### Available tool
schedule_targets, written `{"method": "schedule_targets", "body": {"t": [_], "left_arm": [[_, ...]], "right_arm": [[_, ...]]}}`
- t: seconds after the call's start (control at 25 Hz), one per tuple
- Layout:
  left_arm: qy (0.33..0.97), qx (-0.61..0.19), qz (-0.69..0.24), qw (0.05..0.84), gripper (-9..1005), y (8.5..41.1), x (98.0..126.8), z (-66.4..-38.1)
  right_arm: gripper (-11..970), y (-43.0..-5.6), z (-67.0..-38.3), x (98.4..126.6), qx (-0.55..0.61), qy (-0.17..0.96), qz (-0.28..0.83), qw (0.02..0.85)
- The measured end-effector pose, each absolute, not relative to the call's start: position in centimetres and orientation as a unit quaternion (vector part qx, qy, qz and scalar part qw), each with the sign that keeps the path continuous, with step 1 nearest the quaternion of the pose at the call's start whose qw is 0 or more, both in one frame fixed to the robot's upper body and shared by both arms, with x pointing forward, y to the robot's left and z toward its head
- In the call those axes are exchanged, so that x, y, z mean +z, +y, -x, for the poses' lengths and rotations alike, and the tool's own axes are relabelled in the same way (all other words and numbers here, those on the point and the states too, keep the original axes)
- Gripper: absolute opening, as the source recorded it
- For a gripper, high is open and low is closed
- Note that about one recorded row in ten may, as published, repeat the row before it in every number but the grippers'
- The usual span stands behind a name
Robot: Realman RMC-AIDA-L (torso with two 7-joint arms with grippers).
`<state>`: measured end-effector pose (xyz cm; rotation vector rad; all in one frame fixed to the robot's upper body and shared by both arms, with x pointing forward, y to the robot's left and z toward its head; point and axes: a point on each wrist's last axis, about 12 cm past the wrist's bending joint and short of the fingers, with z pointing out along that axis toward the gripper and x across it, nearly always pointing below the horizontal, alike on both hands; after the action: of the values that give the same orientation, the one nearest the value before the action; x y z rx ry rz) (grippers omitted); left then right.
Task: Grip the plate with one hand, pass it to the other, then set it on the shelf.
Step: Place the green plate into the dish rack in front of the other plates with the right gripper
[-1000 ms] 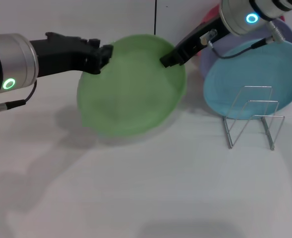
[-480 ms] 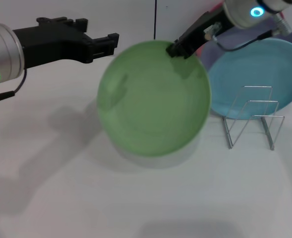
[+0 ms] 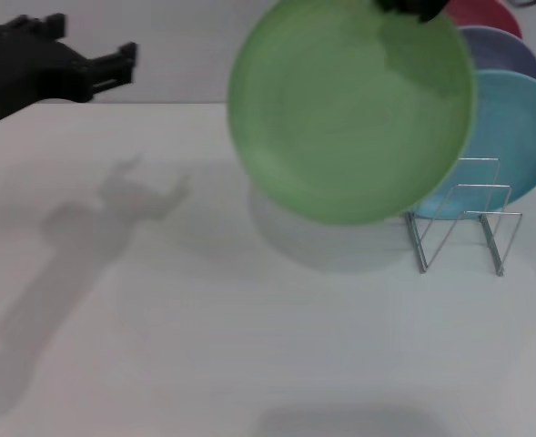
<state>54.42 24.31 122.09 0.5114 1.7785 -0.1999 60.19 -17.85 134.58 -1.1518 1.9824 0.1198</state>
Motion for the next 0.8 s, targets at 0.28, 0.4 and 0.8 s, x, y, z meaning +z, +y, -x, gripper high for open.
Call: {"method": "schedule_targets", "body": {"t": [0.28,0.4,0.8], "left_arm": [[0.743,-0.037,-0.168,0.647,868,25.6,120.1,-54.6],[0.737,-0.026,-0.152,0.658,867,25.7,119.3,-54.7],[0.728,-0.011,-0.125,0.674,866,25.7,117.8,-55.2]], "right_arm": [[43,-19.7,-57.6,137.3,-0.035,0.752,0.481,0.449],[42,-20.6,-57.1,137.4,-0.053,0.742,0.494,0.450],[43,-23.0,-55.6,135.9,-0.113,0.654,0.582,0.470]]}}
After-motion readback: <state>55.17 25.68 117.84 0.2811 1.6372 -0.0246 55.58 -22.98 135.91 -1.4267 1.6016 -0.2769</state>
